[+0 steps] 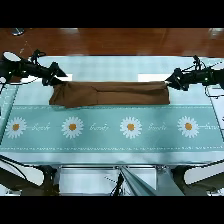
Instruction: Fold the shirts.
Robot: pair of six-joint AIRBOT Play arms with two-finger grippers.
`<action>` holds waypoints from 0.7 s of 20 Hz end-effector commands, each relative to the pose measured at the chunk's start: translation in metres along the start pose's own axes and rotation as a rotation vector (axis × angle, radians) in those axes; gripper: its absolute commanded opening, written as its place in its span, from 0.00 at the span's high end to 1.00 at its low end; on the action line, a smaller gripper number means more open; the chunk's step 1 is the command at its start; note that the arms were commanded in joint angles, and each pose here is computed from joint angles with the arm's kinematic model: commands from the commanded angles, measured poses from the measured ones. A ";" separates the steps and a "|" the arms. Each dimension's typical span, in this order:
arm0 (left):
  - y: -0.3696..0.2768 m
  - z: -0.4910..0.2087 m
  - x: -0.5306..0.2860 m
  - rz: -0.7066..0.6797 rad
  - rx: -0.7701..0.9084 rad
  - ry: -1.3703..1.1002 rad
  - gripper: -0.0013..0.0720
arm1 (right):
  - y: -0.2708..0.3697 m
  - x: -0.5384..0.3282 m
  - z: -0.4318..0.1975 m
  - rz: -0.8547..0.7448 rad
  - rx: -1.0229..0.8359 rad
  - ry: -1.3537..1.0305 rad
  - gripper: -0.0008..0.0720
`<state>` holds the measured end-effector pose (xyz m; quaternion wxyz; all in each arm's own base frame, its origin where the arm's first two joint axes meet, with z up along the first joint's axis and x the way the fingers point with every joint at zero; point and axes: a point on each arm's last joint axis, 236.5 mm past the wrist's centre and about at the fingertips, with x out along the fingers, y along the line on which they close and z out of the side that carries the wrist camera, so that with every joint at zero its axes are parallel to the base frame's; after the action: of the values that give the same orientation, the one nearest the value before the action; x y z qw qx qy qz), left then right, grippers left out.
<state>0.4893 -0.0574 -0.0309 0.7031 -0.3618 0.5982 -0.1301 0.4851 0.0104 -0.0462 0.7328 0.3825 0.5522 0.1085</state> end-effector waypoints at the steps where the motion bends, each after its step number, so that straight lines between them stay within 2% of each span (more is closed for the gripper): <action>1: 0.029 -0.006 -0.018 0.068 -0.009 0.075 0.02 | -0.010 -0.010 0.006 0.020 -0.002 0.013 0.13; 4: 0.091 -0.023 -0.091 0.270 -0.045 0.113 0.02 | -0.038 -0.050 0.000 0.001 0.028 0.066 0.13; 6: 0.124 -0.030 -0.139 0.402 -0.073 0.047 0.02 | -0.065 -0.063 -0.013 -0.048 0.059 0.116 0.13; 7: 0.128 -0.027 -0.154 0.410 -0.079 -0.035 0.02 | -0.073 -0.062 -0.020 -0.064 0.069 0.136 0.13; 11: 0.036 -0.033 -0.155 0.098 0.075 -0.452 0.02 | -0.066 -0.028 -0.032 -0.040 0.069 0.157 0.13; 14: 0.009 -0.090 -0.118 0.033 0.140 -0.452 0.02 | -0.042 0.007 -0.037 0.003 0.038 0.183 0.13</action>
<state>0.3903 0.0237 0.0436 0.8123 -0.3142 0.4880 -0.0563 0.4365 -0.0238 -0.0727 0.6754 0.3877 0.6162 0.1175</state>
